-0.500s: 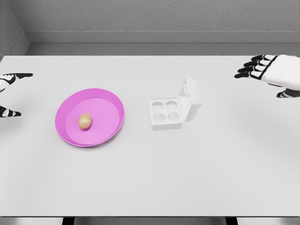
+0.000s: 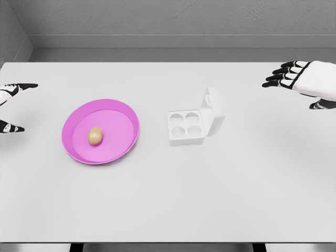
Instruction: Pack egg into the box and close the box lid
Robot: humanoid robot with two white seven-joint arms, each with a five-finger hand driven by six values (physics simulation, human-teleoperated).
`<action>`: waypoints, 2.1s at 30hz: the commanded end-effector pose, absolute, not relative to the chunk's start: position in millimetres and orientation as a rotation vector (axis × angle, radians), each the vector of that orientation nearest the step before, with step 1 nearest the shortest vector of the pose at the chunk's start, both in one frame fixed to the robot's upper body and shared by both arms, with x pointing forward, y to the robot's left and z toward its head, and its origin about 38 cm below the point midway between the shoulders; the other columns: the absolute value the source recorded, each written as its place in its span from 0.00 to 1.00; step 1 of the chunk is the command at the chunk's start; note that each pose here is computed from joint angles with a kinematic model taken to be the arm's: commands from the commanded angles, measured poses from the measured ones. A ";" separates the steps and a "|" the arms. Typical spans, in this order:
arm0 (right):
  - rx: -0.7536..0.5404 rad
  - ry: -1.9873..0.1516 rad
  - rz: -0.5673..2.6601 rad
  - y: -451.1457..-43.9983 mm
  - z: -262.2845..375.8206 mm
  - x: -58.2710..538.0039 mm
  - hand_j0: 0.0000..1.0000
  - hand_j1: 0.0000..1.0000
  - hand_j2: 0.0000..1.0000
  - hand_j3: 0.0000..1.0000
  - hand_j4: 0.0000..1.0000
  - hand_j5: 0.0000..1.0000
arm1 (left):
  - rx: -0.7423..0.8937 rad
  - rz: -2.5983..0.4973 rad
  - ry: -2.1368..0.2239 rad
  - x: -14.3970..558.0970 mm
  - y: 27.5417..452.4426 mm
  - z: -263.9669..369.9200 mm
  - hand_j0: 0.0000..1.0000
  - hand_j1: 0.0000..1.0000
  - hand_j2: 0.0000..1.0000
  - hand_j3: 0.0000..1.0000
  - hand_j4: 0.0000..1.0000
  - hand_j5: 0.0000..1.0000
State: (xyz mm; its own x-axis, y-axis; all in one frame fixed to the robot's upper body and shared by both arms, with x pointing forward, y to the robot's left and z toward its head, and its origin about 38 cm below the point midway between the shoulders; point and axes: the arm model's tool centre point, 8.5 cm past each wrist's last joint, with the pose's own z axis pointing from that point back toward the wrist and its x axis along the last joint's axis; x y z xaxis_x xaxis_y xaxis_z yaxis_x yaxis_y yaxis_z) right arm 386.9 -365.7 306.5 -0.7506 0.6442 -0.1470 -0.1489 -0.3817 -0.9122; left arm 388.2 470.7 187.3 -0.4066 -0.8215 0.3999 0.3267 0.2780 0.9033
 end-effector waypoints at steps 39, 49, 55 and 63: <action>-0.534 -1.320 2.248 -333.4 263.5 386.7 1.00 1.00 1.00 1.00 1.00 1.00 | 0.340 -2.305 -1.187 445.7 301.1 230.3 1.00 1.00 1.00 1.00 1.00 1.00; -0.548 -1.335 2.248 -313.9 244.7 400.4 1.00 1.00 1.00 1.00 1.00 1.00 | 0.306 -2.332 -1.147 439.9 295.5 206.0 0.96 0.96 0.96 0.96 0.96 0.96; -0.552 -1.297 2.180 -330.7 238.6 418.4 1.00 1.00 1.00 1.00 1.00 1.00 | 0.290 -2.340 -1.152 440.3 287.1 198.6 0.95 0.95 0.95 0.95 0.95 0.95; -0.515 -1.285 2.206 -323.0 228.6 416.6 1.00 1.00 1.00 1.00 1.00 1.00 | 0.273 -2.335 -1.140 436.7 288.8 189.3 0.91 0.91 0.91 0.91 0.91 0.91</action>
State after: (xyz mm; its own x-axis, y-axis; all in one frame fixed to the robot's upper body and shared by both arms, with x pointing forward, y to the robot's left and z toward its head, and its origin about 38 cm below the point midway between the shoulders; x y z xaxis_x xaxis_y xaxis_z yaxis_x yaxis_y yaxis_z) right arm 417.0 -323.7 230.8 -0.7860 0.6145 -0.0668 -0.2456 -0.4096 -0.8786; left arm 435.9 288.4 187.7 -0.8454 -0.5322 0.0449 0.3654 -0.5150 0.7754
